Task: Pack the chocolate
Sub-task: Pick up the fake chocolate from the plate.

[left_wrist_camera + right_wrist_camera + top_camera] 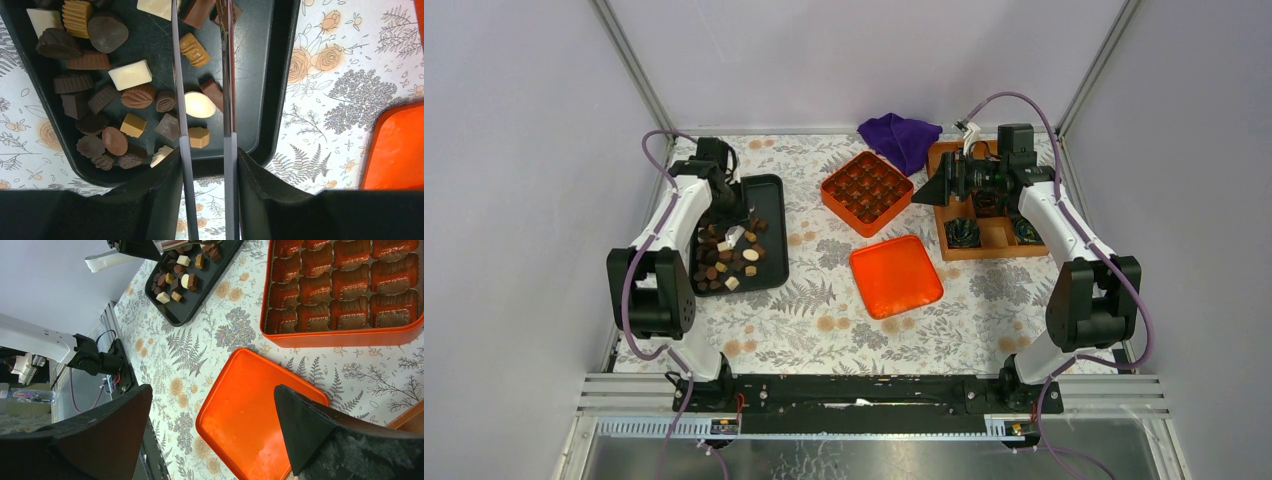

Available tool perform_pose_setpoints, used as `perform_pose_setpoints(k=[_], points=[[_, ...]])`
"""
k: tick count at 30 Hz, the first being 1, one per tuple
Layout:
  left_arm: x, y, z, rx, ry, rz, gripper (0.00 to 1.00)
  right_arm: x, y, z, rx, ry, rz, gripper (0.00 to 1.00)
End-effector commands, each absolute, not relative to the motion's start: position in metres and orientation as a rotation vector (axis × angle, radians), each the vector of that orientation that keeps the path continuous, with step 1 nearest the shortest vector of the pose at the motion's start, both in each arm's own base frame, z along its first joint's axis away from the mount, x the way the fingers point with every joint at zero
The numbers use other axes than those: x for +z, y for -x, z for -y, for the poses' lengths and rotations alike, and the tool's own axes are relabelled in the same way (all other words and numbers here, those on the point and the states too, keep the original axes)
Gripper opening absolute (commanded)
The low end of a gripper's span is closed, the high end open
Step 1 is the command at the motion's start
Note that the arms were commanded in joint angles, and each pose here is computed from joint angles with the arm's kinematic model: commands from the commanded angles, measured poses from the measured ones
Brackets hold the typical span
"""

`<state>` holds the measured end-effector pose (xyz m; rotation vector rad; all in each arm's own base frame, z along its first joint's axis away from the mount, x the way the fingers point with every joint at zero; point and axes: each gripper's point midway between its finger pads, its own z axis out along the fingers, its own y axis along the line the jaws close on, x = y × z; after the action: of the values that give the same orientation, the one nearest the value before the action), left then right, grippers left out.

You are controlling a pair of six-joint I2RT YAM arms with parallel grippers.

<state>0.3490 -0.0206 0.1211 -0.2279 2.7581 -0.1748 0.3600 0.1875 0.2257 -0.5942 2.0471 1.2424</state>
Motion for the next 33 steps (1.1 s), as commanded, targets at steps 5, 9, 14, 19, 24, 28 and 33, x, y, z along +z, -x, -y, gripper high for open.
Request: perform_pose_setpoints(k=[5,9,14,19,24,28,33], points=[[0.129,-0.360,0.010,-0.150,0.208,-2.738,0.43,0.235,-0.362,-0.188,1.246,0.622,-1.998,1.00],[0.130,-0.363,0.010,-0.158,0.218,-2.733,0.41,0.234,-0.362,-0.188,1.249,0.623,-1.999,1.00],[0.127,-0.368,0.012,-0.181,0.229,-2.742,0.37,0.233,-0.363,-0.189,1.252,0.623,-1.999,1.00],[0.126,-0.369,0.012,-0.183,0.249,-2.742,0.20,0.233,-0.362,-0.189,1.251,0.622,-2.000,1.00],[0.130,-0.369,0.014,-0.198,0.256,-2.729,0.00,0.233,-0.362,-0.188,1.251,0.621,-2.002,1.00],[0.148,-0.373,0.016,-0.223,0.274,-2.661,0.00,0.235,-0.362,-0.189,1.252,0.623,-1.998,1.00],[0.165,-0.371,0.021,-0.267,0.295,-2.613,0.00,0.235,-0.362,-0.189,1.255,0.624,-1.998,1.00]])
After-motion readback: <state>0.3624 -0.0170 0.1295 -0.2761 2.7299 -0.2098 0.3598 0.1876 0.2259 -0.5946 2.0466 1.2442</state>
